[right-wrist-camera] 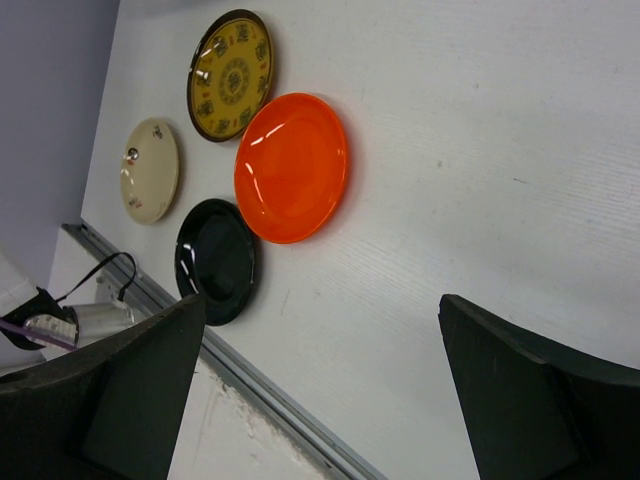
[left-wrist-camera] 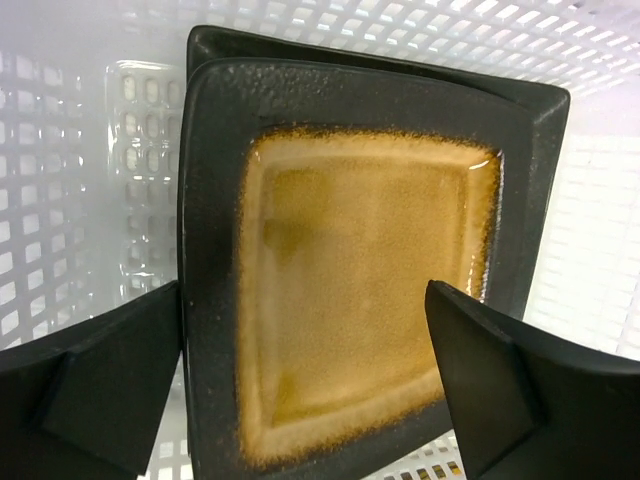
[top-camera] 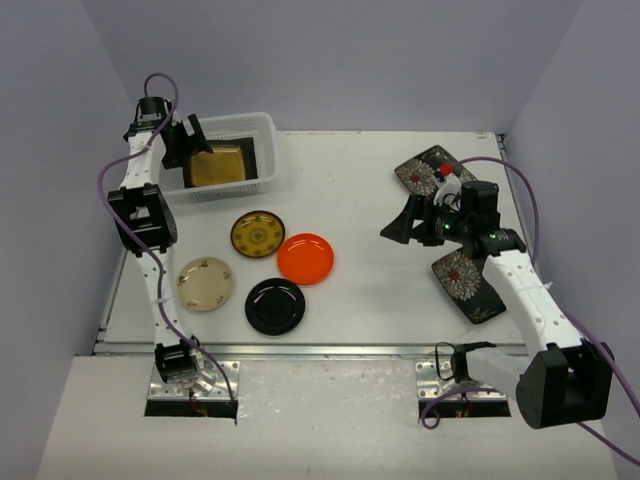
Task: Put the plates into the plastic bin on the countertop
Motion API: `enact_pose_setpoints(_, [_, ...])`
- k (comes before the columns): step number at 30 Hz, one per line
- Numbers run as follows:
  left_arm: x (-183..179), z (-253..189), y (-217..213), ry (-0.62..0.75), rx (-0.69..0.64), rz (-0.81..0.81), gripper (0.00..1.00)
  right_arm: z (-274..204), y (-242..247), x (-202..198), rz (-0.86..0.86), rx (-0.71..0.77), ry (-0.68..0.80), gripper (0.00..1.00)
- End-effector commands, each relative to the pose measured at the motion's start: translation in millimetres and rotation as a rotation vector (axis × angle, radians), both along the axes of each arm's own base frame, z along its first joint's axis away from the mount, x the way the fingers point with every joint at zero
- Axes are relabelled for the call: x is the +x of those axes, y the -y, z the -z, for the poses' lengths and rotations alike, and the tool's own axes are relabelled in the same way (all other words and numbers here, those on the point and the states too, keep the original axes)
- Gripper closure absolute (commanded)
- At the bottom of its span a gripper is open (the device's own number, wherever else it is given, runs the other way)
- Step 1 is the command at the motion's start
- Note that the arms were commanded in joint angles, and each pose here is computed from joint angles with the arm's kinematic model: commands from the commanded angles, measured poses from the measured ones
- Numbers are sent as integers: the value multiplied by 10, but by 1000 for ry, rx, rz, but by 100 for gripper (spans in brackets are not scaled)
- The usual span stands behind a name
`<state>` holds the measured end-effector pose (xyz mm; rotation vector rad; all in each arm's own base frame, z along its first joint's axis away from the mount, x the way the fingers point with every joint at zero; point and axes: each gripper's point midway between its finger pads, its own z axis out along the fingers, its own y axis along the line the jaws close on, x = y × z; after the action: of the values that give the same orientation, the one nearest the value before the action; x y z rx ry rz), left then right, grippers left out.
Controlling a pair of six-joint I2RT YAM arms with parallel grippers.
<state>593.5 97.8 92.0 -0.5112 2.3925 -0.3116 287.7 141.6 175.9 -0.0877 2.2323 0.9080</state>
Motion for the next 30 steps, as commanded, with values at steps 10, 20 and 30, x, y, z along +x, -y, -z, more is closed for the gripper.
enact_pose_setpoints(10, [109,-1418,299,309,7,4,0,-9,52,133,65,-3,14,1])
enact_pose_setpoints(20, [91,-1192,364,247,19,-21,0,56,17,90,52,18,-11,1])
enact_pose_setpoints(30, [-694,-2180,688,337,52,-144,0,153,383,543,358,-62,-46,1])
